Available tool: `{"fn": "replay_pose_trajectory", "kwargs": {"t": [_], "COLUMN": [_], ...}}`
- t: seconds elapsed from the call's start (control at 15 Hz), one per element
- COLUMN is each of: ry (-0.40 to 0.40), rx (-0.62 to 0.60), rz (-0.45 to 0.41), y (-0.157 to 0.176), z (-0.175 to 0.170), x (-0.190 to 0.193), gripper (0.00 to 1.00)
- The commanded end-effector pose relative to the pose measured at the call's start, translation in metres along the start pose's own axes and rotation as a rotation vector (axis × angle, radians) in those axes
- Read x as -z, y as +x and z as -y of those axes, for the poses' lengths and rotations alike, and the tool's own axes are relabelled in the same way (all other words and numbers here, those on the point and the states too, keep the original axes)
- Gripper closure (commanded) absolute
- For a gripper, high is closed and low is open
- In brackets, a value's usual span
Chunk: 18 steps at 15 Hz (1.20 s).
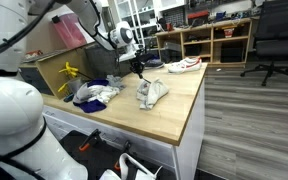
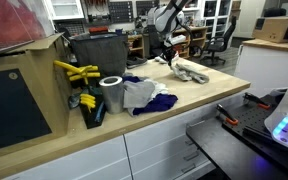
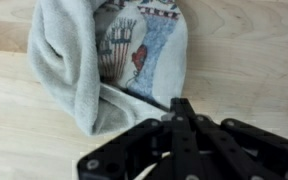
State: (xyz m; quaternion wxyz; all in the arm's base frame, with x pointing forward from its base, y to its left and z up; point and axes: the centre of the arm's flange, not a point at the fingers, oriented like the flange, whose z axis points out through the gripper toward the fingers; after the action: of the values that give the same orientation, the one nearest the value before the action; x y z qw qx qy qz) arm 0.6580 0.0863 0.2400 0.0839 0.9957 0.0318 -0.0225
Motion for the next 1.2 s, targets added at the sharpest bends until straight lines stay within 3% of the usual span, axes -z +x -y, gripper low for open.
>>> {"fn": "replay_pose_trajectory", "kwargs": {"t": [0.0, 0.33, 0.73, 0.8, 0.93, 1.13], "ry": [-0.007, 0.095, 0.368, 0.381, 0.371, 0.316], "rx": [-0.001, -0.007, -0.047, -0.065, -0.092, -0.113], "rz": [-0.033, 0.008, 0.245, 0.263, 0.257, 0.204], "y": [0.002, 0.008, 0.002, -0.002, -0.008, -0.014], "z": [0.024, 0.057, 0.081, 0.076, 0.054, 0.011], "x": [0.007, 0.021, 0.036, 0.040, 0.050, 0.066], "gripper": [1.00, 1.00, 1.00, 0.74, 0.68, 0.44]}}
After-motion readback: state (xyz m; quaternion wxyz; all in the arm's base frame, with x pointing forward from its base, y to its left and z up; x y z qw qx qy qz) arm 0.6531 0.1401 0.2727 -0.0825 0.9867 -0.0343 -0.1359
